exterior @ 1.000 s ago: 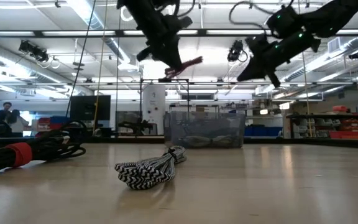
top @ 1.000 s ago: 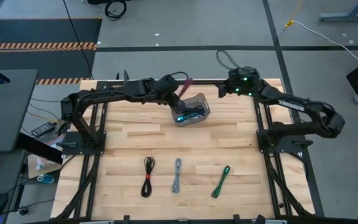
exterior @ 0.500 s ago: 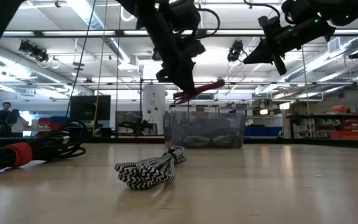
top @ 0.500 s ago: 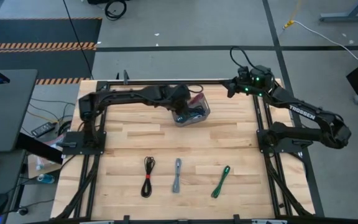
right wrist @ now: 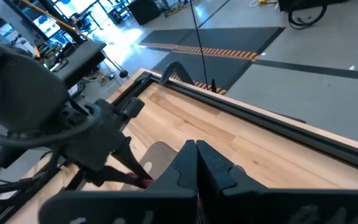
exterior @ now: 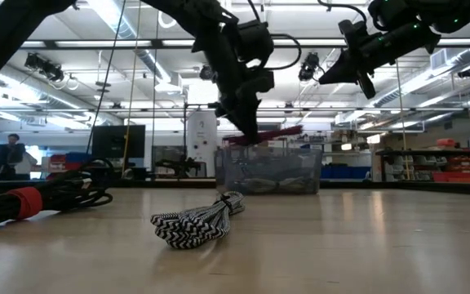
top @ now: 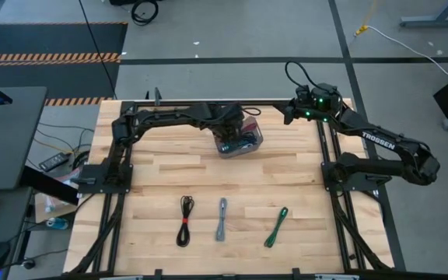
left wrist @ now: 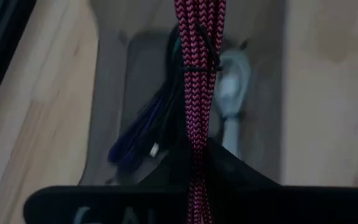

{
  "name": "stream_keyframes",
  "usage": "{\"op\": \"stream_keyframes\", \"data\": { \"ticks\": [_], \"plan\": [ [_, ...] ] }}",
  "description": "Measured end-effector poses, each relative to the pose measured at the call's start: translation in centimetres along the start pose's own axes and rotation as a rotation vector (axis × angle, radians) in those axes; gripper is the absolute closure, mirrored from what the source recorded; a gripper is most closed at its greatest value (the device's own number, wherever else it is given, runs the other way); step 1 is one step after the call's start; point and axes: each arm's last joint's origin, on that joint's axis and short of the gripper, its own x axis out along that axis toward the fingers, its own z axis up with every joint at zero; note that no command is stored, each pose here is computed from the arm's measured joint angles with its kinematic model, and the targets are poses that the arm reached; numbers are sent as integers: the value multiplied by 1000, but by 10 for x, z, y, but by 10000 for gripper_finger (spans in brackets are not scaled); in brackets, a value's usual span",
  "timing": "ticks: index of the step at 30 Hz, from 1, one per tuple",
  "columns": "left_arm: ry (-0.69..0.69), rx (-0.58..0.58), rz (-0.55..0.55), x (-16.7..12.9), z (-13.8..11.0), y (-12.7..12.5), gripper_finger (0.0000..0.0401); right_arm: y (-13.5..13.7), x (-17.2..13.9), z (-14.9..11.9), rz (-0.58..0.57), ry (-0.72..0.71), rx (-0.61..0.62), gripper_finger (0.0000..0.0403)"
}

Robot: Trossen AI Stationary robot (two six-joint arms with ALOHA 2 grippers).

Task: Pick and place USB-C Cables
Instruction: Put the black and pink charger cable into the black bin, then adjust the black bin

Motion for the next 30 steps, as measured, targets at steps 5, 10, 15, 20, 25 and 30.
{"op": "stream_keyframes", "data": {
  "ticks": [5,10,15,20,25,30],
  "plan": [
    [-18,-18,-11,0,2,4,375,0,0,0,-1,0,0,403],
    [-24,-22,-15,0,3,4,358,0,0,0,-2,1,-2,403],
    [-27,-13,-20,0,3,-1,273,0,0,0,-4,0,-5,403],
    [-27,-19,-26,-1,3,-5,223,0,0,0,8,5,-14,403],
    [-14,-139,-73,-6,5,-6,209,7,-1,-1,221,76,-26,388],
    [-15,-155,-76,-33,20,-3,215,12,-6,-1,362,130,-18,365]
  ]
}}
